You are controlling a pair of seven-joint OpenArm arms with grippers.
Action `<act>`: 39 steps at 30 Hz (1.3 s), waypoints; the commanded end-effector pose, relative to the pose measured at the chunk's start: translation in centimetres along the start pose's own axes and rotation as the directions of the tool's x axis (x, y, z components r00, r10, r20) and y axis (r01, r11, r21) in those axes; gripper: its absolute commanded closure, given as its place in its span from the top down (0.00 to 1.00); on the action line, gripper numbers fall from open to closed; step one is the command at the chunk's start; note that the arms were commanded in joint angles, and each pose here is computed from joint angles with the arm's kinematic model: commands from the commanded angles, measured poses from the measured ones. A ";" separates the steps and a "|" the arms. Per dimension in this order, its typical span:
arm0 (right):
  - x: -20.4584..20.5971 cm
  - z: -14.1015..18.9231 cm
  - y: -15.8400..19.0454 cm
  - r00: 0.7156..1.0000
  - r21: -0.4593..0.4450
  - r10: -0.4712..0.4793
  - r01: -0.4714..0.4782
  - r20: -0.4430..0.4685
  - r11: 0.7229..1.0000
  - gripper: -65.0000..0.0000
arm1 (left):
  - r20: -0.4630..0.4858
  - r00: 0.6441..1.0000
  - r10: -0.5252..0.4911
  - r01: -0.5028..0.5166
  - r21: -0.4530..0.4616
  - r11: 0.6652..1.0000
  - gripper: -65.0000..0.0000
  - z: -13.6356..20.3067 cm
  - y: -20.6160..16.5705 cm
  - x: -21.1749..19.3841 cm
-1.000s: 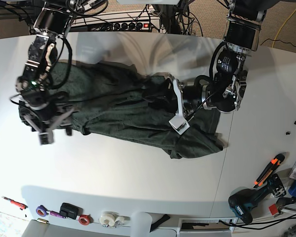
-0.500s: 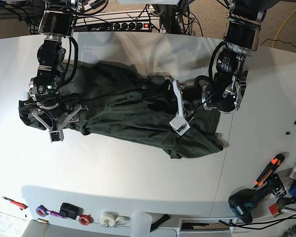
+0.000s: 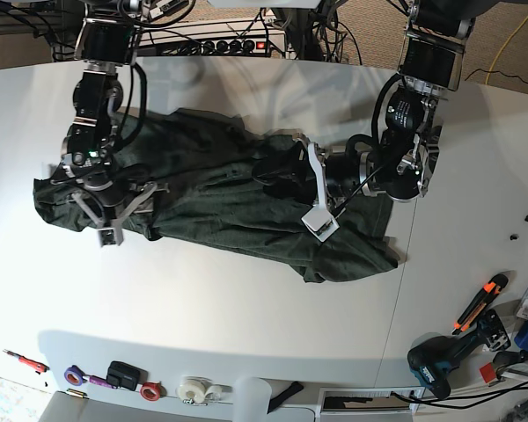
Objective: Layout the t-shirt on the table in an organized manner, then fold the t-shirt properly
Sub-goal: 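Move the right gripper onto the shirt's end and grasp it, then hold the shirt with the right gripper while the left gripper adjusts its grip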
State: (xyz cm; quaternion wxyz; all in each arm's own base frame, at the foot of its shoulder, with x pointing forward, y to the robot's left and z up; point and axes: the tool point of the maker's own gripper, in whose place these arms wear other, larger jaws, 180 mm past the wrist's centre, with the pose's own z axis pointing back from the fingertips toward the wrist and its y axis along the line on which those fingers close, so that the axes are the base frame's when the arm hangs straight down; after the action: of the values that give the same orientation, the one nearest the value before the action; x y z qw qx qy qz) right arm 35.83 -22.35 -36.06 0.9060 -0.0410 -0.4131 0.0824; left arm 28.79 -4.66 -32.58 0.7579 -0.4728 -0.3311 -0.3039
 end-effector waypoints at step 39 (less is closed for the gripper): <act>13.7 0.3 -3.7 0.956 -0.086 -0.027 0.054 0.291 0.995 0.00 | -0.257 0.958 -0.126 0.187 0.228 0.956 0.59 6.1 6.4 -3.0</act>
State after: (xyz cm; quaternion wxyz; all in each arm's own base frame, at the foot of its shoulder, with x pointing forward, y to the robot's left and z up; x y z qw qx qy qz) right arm 43.88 -23.13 -27.56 0.8539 -0.0570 -0.5148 0.0509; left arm 29.83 4.10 -37.74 0.8322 -0.2978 -0.2846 -0.3712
